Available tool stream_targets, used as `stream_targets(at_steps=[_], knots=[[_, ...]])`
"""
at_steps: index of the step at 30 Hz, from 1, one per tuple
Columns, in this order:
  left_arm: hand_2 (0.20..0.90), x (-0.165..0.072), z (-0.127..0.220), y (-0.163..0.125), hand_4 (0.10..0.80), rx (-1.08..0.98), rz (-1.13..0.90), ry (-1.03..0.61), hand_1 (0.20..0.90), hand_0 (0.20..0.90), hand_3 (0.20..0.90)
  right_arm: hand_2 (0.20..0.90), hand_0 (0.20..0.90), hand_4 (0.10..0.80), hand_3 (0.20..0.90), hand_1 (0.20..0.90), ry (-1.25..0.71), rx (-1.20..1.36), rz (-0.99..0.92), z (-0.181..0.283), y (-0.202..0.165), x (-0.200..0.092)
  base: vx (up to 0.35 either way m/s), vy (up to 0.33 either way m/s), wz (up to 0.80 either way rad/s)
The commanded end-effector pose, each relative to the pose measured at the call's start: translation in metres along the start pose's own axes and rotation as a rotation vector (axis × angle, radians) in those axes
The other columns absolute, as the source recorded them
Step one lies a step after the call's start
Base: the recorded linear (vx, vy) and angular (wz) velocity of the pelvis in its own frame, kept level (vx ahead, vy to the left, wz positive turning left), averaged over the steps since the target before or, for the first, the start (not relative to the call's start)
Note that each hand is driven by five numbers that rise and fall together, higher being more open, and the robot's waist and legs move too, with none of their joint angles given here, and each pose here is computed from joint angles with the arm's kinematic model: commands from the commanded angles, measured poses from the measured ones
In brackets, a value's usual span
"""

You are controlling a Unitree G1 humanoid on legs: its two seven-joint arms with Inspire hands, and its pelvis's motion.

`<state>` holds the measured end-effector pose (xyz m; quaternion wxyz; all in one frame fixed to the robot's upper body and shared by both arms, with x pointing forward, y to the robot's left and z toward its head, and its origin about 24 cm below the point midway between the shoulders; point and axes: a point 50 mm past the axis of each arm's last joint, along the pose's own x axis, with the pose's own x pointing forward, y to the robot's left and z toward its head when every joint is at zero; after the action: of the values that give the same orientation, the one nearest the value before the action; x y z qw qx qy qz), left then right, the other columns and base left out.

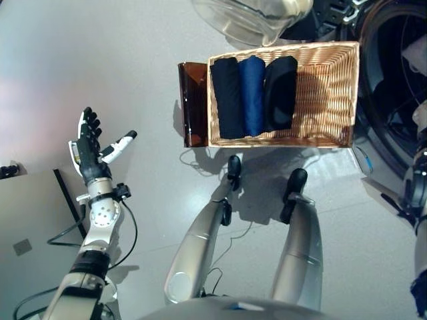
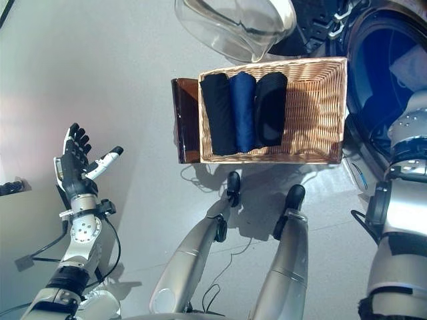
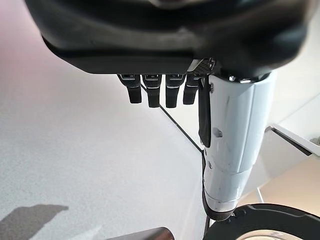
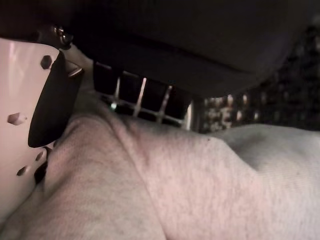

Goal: Pick up the clothes and place them into the washing machine

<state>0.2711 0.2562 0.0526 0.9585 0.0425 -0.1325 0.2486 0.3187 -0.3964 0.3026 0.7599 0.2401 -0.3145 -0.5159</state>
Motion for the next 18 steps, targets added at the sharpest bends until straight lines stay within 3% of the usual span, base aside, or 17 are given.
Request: stream_targets(at_steps=[1,2,5,8,18], knots=[[0.900,0.002,0.008,0.035,0.800,0.079,0.085,-0.067,0.900,0.900,0.900,0.900,0.900,0.800,0.900,0.900,-0.373,-0.407,0.210,0.060,0.029,0.009,0.000,0.000,0.00],[0.900,0.002,0.008,0.034,0.800,0.073,0.088,-0.064,0.900,0.900,0.900,0.900,0.900,0.800,0.900,0.900,-0.380,-0.414,0.212,0.062,0.033,0.008,-0.017,-0.014,-0.04],[0.900,0.003,0.010,0.039,0.800,0.088,0.094,-0.066,0.900,0.900,0.900,0.900,0.900,0.800,0.900,0.900,-0.453,-0.780,0.321,0.054,0.045,0.006,-0.019,-0.022,-0.05],[0.900,-0.003,0.008,0.040,0.800,0.091,0.094,-0.058,0.900,0.900,0.900,0.900,0.900,0.800,0.900,0.900,-0.516,-0.842,0.350,0.054,0.058,-0.003,0.000,0.000,0.00],[0.900,-0.008,0.006,0.040,0.800,0.069,0.088,-0.043,0.900,0.900,0.900,0.900,0.900,0.800,0.900,0.900,-0.414,-0.725,0.378,0.031,0.061,-0.013,0.002,0.004,-0.03]])
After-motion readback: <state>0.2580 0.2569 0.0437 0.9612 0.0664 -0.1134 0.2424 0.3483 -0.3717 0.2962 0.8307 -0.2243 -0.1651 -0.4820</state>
